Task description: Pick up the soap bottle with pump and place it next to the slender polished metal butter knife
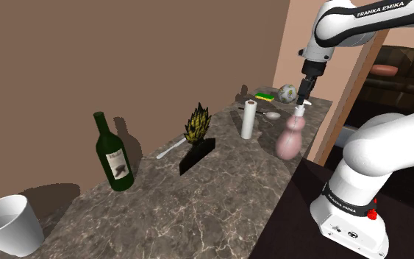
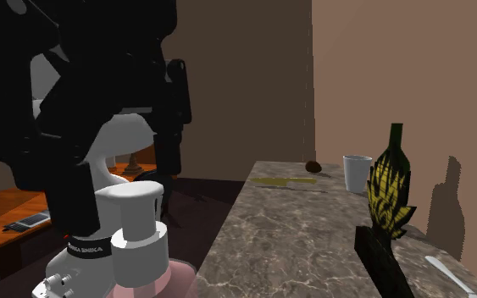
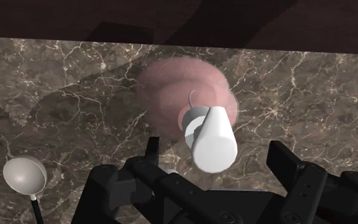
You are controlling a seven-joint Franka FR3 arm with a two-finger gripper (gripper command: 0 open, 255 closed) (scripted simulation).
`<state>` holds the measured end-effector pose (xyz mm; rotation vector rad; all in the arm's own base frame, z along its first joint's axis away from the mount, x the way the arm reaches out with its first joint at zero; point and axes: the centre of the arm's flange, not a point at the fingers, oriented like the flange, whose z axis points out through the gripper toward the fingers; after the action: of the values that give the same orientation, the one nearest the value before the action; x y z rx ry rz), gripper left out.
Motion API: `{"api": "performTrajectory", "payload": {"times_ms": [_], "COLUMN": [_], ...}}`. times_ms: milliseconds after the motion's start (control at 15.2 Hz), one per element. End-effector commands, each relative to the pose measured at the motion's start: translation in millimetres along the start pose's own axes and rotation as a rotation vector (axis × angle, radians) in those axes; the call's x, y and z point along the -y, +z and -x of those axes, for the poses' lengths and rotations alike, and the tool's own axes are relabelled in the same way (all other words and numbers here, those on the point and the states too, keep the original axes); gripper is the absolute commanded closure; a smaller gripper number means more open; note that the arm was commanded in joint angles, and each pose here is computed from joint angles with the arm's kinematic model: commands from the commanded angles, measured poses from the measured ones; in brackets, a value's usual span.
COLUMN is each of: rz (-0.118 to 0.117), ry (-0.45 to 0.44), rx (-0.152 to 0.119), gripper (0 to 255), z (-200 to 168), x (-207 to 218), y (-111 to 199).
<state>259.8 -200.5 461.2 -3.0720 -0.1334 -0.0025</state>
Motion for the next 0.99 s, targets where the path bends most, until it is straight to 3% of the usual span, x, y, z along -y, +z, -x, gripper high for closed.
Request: {"api": "performTrajectory", "payload": {"times_ms": [0,528,594,924], "rz": [0.000,0.000,0.000,0.000], "ry": [0.000,0.000,0.000,0.000], "rx": [0.000,0.000,0.000,0.000], "gripper": [0,0,255,255], "z": [-0.9,-0.9,-0.9,-0.9], "x": [-0.4,-0.4,-0.4,-0.4], "y": [13.7,13.6,13.6,13.6]}}
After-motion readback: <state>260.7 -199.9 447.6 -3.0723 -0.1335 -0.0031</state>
